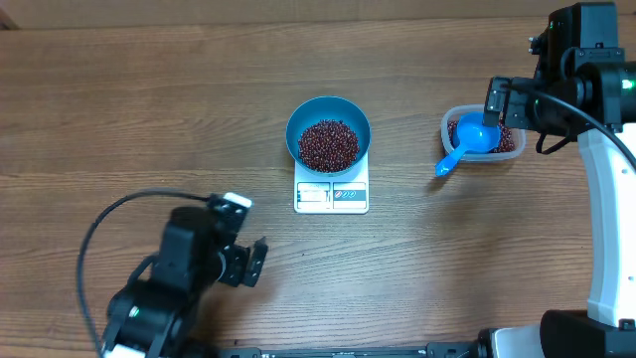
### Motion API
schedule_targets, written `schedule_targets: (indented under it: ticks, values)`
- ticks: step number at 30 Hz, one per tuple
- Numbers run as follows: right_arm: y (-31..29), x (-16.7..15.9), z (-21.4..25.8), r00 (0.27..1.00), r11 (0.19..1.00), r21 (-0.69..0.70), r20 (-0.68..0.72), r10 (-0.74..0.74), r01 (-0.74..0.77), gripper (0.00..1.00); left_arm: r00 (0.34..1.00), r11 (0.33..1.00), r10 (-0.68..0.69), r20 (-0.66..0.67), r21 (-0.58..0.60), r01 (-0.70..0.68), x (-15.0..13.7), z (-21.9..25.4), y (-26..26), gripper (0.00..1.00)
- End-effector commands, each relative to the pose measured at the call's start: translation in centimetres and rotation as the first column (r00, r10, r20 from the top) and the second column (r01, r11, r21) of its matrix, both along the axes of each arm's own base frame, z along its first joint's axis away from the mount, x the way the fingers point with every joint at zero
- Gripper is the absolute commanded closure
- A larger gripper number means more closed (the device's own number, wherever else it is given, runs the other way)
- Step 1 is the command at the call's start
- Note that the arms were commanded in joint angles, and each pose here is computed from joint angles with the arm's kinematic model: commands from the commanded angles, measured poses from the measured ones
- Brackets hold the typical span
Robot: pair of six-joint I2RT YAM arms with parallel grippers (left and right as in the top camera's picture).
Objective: Scoop item into bowl and weigh 150g on scale
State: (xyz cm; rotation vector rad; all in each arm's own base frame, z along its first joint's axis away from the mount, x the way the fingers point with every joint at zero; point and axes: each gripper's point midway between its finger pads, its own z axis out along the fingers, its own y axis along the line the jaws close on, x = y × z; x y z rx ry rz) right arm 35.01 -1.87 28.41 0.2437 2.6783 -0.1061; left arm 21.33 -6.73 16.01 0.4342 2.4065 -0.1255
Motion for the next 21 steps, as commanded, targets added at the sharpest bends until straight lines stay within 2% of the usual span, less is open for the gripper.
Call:
schedule_targets:
  ticks: [1, 8, 12, 17, 21]
  values:
    - [0.0, 0.0, 1.3, 0.999, 1.0, -0.011, 0.041, 0.013, -0.012, 0.0, 0.996, 0.999, 0.047, 0.071, -0.027, -0.045, -0.2, 1.4, 1.3, 0.0]
    - [0.0, 0.0, 1.3, 0.999, 1.0, -0.011, 0.041, 0.013, -0.012, 0.0, 0.96, 0.984, 0.162, 0.228, -0.107, -0.141, -0.8, 4.8, 3.6, 0.01]
    - [0.0, 0.0, 1.3, 0.999, 1.0, -0.011, 0.041, 0.013, -0.012, 0.0, 0.906, 0.976, 0.203, 0.372, -0.152, -0.157, -1.0, 7.9, 4.4, 0.0]
    - [0.0, 0.0, 1.3, 0.999, 1.0, -0.011, 0.041, 0.013, -0.012, 0.0, 0.783, 0.972, 0.226, 0.58, -0.186, -0.143, -1.1, 12.1, 5.0, 0.0]
    - [0.0, 0.0, 1.3, 0.999, 1.0, -0.011, 0.041, 0.013, -0.012, 0.0, 0.644, 0.971, 0.236, 0.727, -0.207, -0.122, -1.0, 14.0, 5.4, 0.01]
